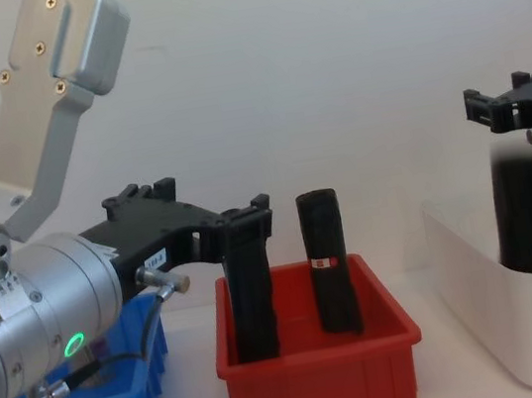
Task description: Pick the cotton swabs from the blue box and place them into the white box.
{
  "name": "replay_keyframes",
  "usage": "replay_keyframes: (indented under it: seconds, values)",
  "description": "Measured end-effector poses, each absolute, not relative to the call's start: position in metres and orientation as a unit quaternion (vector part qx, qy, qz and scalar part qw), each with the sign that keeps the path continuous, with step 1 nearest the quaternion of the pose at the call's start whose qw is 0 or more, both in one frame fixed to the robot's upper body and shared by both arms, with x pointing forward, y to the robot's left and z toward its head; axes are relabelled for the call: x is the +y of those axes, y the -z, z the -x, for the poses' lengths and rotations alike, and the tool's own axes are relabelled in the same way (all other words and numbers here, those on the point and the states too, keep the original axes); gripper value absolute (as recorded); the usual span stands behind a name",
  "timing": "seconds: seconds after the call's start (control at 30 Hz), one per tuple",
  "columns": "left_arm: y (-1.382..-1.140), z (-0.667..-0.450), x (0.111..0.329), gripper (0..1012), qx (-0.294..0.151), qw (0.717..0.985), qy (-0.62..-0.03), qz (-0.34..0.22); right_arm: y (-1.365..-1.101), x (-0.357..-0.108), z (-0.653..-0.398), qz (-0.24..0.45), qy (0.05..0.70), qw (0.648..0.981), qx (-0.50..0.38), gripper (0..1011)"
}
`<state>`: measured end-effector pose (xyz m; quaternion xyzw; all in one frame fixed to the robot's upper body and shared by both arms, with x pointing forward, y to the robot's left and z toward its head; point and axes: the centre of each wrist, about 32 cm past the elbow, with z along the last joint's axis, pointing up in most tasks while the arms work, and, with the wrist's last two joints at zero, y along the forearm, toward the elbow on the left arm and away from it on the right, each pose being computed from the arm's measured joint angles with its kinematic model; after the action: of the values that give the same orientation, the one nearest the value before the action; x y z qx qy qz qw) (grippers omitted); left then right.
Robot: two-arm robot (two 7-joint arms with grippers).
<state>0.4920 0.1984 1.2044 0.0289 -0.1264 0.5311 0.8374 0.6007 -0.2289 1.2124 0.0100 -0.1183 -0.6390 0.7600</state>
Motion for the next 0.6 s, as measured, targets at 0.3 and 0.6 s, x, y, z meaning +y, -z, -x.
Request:
replay_keyframes:
  seconds: [0.3, 0.6]
  values:
    - [-1.2044, -0.492, 0.1984, 1004, -0.126, 0.837, -0.531, -0.029, -1.2113, -0.2309, -0.6013, -0.01, 0.642, 0.758, -0.116, 845]
    - [-1.2044, -0.492, 0.1984, 1004, -0.126, 0.837, -0.531, -0.029, -1.2113, -0.2323, -0.6014, -0.015, 0.643, 0.757, -0.117, 1001]
